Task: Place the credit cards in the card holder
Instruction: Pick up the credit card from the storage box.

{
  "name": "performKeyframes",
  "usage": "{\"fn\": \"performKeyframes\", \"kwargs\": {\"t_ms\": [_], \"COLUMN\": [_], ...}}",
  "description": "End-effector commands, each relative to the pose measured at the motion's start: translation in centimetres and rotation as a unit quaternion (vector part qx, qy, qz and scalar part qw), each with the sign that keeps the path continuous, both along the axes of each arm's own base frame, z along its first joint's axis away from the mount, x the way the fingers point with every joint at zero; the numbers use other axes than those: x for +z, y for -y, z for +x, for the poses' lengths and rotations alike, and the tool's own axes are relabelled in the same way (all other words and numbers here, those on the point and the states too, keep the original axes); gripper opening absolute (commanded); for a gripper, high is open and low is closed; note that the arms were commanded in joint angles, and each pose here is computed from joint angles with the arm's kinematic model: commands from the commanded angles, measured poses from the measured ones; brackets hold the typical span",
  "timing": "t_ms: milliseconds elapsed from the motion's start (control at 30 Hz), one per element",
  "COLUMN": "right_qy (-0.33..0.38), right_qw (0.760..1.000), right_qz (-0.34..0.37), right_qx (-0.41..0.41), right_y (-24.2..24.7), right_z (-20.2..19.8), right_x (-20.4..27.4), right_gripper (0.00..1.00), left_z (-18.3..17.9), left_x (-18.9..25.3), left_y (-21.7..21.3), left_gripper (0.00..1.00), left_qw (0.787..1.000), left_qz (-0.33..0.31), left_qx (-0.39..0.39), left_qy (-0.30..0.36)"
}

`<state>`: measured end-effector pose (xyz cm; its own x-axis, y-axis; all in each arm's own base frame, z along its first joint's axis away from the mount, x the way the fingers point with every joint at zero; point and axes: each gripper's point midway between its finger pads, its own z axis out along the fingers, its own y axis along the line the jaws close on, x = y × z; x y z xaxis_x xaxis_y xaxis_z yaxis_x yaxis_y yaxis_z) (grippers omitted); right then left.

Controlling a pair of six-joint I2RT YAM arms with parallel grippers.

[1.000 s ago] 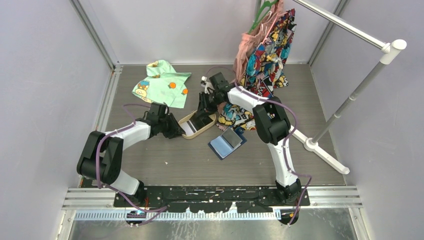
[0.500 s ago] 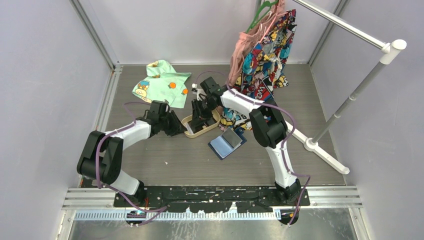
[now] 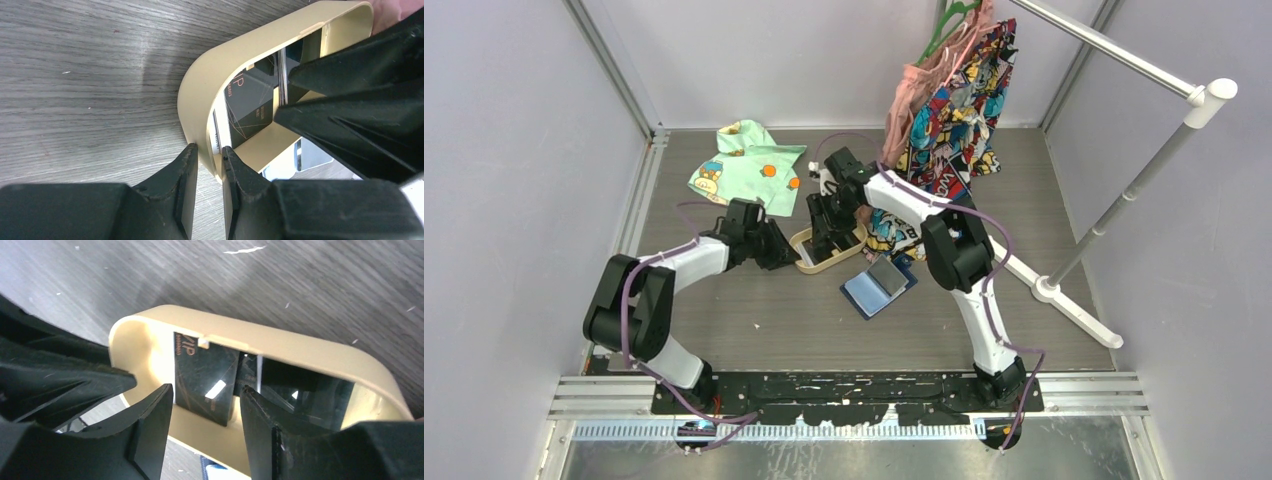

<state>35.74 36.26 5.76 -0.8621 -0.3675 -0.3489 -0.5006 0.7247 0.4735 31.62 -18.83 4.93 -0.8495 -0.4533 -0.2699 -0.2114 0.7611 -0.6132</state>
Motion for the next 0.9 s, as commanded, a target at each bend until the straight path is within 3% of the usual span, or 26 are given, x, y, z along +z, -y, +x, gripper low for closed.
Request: {"fn": "performKeyframes", "kwargs": {"t_ms": [0, 167, 433, 633, 867], "right_qy": [0.014, -0.026, -0.114, -0.144, -0.148], "right_qw": [1.000, 1.000, 0.987, 0.970, 0.964], "right_qz": [-0.023, -0.003, 0.115, 0.194, 0.220], "right_qx": [0.001, 0.008, 0.019, 0.005, -0.003], "right_y": [0.2, -0.3, -3.1, -3.8, -3.7], "right_z": [1.1, 0.0, -3.0, -2.5, -2.9], "right_x": [-1.1, -2.2, 0.1, 3.3, 4.6], "right_gripper": [0.58, 0.58, 0.53, 0.44, 0.42], "left_z": [1.5, 1.6, 1.8, 1.9, 1.9], "left_x": [1.6, 1.6, 1.6, 1.8, 1.8], "left_y": [1.0, 1.2, 1.5, 1.4, 1.4], "left_gripper": [0.26, 0.26, 0.26, 0.26, 0.26], "left_qw": [0.999, 0.999, 0.999, 0.999, 0.999], "left_qz": [-0.018, -0.020, -0.023, -0.021, -0.020], "left_qx": [-0.014, -0.017, -0.022, -0.021, -0.022], "left_qy": [0.031, 0.029, 0.028, 0.029, 0.028]}}
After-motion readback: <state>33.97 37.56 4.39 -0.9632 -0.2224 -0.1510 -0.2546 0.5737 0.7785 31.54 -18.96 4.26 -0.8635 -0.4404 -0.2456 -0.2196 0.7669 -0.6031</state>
